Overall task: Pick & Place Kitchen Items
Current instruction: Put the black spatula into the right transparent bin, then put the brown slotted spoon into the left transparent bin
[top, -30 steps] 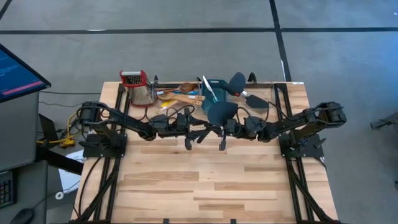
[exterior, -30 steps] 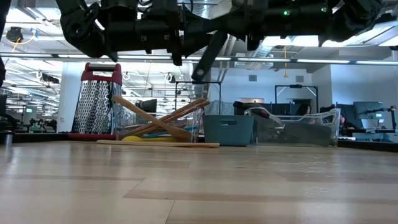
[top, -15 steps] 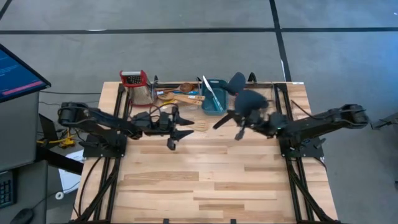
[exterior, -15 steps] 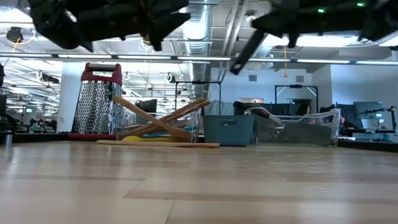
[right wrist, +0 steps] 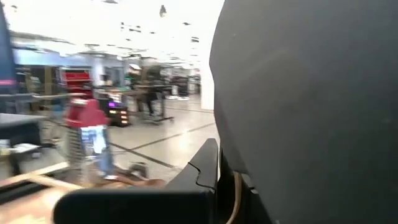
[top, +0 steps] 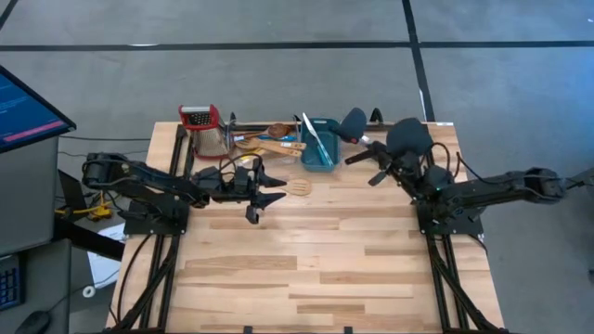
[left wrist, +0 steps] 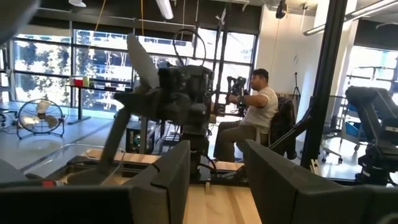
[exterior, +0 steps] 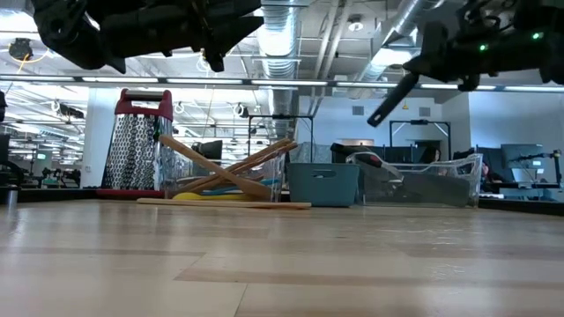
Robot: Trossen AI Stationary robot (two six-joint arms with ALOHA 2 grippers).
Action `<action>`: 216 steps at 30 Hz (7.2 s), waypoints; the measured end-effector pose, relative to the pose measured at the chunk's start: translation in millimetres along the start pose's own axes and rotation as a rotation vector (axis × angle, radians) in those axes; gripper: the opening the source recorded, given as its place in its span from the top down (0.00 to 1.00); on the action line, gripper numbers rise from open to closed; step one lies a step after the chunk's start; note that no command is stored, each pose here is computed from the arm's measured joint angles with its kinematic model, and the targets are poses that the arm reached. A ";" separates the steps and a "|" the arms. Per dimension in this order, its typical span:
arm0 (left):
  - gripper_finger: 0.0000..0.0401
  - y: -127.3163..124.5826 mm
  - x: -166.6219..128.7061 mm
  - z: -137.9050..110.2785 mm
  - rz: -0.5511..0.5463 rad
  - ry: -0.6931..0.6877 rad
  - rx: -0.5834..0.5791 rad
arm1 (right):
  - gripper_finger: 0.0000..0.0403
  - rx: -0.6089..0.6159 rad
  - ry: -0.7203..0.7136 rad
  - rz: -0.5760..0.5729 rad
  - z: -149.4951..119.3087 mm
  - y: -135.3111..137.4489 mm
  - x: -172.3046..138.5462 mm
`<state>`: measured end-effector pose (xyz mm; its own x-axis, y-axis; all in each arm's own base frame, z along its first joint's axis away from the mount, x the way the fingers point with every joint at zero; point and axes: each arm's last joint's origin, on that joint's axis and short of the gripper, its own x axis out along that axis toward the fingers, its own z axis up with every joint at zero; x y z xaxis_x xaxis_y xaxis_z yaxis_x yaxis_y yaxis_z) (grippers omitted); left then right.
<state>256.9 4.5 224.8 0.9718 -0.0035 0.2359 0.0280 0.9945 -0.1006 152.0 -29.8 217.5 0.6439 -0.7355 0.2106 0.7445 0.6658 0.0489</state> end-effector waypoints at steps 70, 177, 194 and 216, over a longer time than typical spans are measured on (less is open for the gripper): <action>0.66 1.4 0.1 -4.6 0.039 0.043 -0.003 | 0.78 0.103 0.785 -0.158 -29.8 -71.6 92.4; 0.99 -24.1 -12.7 -48.4 0.110 0.481 -0.025 | 1.00 -0.187 0.936 0.513 -146.2 128.9 123.0; 1.00 -18.9 -19.1 -57.5 0.251 0.579 0.033 | 1.00 -0.191 0.946 0.492 -133.3 168.9 77.7; 1.00 36.3 -19.0 -84.3 0.604 0.788 0.034 | 1.00 -0.287 0.514 0.365 -14.9 199.4 15.0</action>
<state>259.2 31.9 135.2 0.6988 0.4488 -0.5570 -0.5182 0.8544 0.0383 312.7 90.0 215.9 0.8115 -0.4836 -0.3281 0.4357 0.8748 -0.2119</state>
